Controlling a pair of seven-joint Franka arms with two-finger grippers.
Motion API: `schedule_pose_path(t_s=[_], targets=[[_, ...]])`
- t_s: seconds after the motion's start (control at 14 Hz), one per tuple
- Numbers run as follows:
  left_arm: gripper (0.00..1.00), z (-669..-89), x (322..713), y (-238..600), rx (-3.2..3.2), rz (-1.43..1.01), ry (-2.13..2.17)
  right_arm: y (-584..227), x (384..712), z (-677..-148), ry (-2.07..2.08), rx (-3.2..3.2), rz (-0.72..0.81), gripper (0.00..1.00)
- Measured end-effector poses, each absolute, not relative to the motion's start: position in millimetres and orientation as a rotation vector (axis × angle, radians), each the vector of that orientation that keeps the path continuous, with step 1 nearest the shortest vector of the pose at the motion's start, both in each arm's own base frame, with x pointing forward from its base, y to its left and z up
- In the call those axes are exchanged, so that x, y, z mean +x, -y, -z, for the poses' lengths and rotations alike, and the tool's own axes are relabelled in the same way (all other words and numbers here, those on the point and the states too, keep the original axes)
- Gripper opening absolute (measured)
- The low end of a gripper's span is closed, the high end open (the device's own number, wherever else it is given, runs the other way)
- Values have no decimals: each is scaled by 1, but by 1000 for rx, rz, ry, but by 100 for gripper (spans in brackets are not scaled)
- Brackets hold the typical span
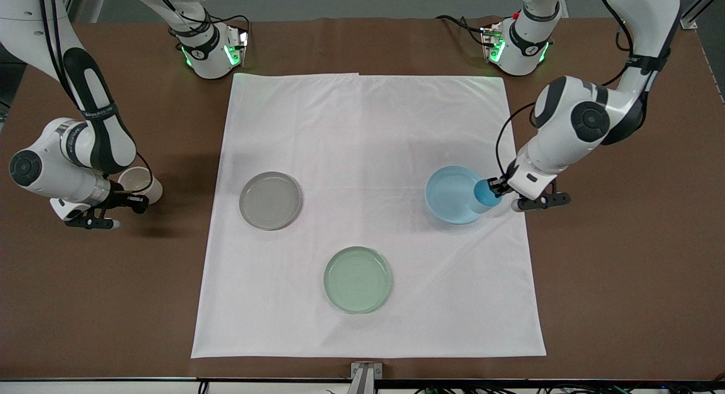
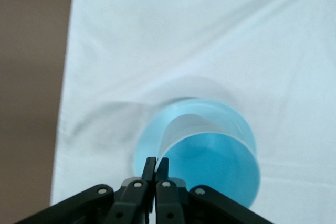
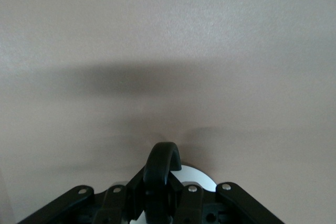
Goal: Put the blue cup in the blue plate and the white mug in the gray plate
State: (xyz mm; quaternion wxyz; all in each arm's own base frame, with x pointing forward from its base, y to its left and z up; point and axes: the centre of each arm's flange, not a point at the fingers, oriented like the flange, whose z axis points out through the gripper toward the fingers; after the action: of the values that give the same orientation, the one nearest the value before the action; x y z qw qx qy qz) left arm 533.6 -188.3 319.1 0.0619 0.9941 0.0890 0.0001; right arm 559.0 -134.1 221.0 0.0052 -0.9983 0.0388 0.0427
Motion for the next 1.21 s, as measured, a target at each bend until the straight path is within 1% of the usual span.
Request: schedule_pose_path(t_s=[0.14,0.29,0.43,0.57,0.86,0.93,1.0,1.07,1.21], targets=[[3,-306,521,214,3001,55,-307,131,565,-230,-124,-3108,-165,10],[3,-289,514,226,2996,115,-330,118,576,-249,-153,-3045,-213,10],[3,-274,510,231,2994,157,-331,96,587,-270,-189,-2997,-228,10],[3,-259,508,232,3039,151,-337,56,594,-282,-247,-2966,-225,10],[4,-245,510,232,3106,93,-381,-38,596,-285,-339,-2888,-250,10],[9,-245,511,231,3106,89,-389,-62,595,-285,-366,-2886,-258,10],[18,-244,511,230,3107,89,-406,-85,594,-286,-393,-2889,-259,10],[30,-244,512,229,3107,86,-415,-106,592,-287,-417,-2893,-253,10],[48,-257,524,227,3104,57,-437,-145,587,-289,-457,-2897,-234,10]])
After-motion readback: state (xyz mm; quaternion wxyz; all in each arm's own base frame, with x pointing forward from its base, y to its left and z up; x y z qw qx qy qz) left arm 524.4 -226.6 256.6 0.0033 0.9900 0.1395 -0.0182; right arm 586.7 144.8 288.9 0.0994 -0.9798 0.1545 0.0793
